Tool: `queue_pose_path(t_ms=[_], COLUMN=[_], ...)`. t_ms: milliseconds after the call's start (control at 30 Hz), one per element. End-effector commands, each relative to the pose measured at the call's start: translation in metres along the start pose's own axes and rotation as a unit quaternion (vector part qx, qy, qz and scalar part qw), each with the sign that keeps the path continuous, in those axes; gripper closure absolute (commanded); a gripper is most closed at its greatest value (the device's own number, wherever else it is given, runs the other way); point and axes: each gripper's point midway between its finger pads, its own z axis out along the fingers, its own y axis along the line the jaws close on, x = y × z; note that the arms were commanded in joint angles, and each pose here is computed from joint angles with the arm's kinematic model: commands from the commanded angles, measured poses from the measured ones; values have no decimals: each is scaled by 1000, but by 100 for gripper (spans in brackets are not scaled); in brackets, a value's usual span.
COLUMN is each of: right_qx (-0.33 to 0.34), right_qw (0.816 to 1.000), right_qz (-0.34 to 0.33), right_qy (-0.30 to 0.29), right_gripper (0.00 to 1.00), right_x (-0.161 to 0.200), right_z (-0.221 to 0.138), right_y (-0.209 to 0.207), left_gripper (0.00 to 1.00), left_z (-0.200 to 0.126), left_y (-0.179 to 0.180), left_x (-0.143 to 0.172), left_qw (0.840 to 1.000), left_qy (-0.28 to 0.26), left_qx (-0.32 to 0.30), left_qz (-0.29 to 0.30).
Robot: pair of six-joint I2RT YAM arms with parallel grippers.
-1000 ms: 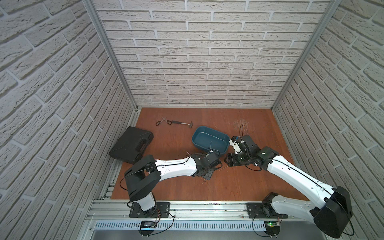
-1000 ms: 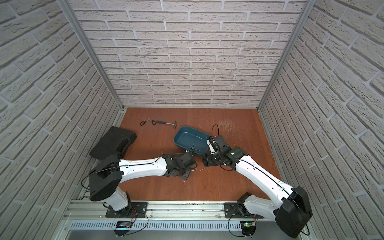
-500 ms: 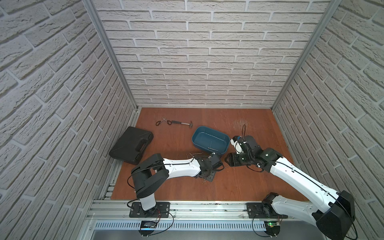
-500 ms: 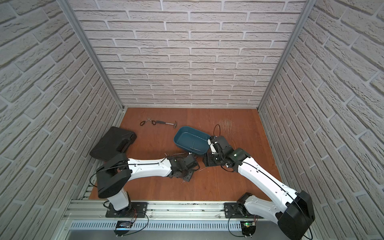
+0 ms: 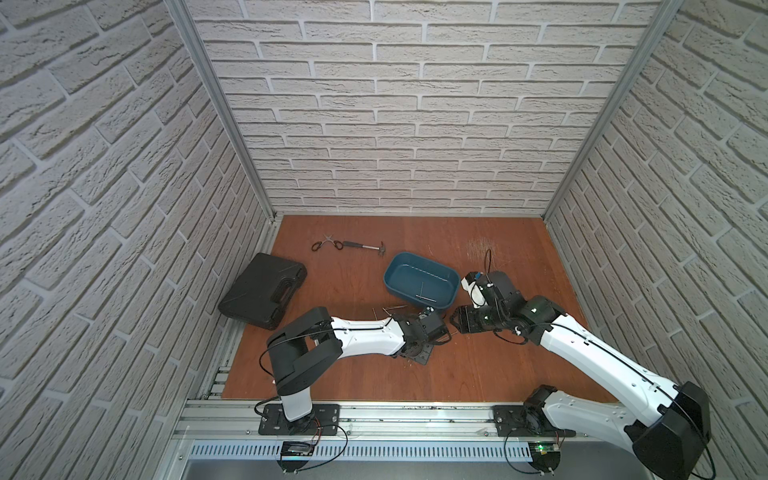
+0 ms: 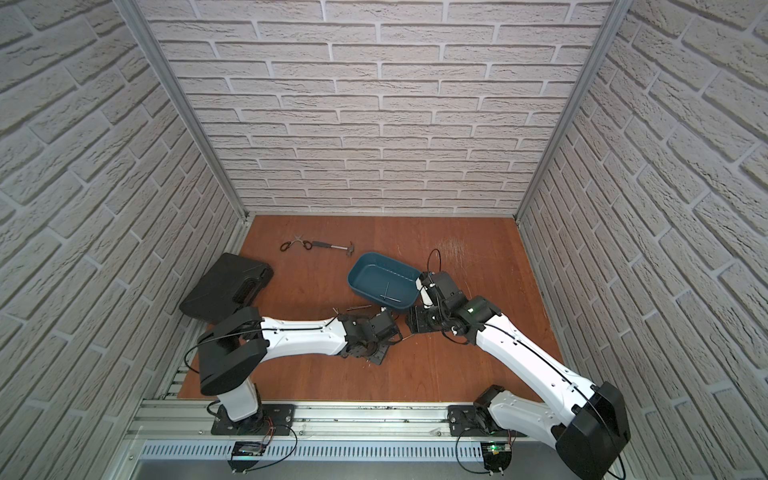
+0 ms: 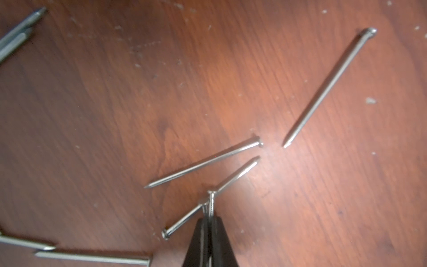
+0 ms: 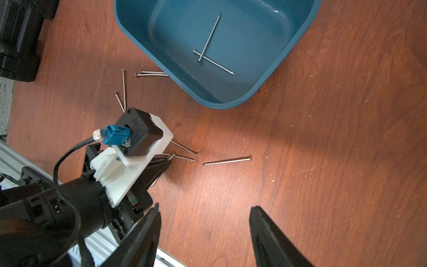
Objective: Put the nails on the desktop into the storage box
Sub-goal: Pick up the nail from the center of the board, then place the nail in the storage box.
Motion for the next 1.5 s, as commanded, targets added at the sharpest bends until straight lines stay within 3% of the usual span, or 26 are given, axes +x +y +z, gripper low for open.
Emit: queue_pose_path(t_ms=[0, 833, 1133, 1467], right_qx=[-4, 0, -1, 1], right_qw=[1000, 1000, 1000, 1000], right_qz=[-2, -6, -5, -14], right_qy=[-15, -16, -22, -27], right_gripper=[35, 35, 35, 35], right_x=[-4, -2, -5, -16], right_z=[-6, -6, -8, -13], right_y=[3, 1, 2, 6], left_gripper=[100, 100, 100, 100], left_z=[3, -59, -89, -108], left_y=[4, 25, 48, 74], left_x=[8, -17, -53, -122], left_qw=[1000, 999, 998, 996], left_qy=[17, -37, -62, -91], left_qx=[-18, -7, -10, -8], left_qz=[9, 0, -2, 2])
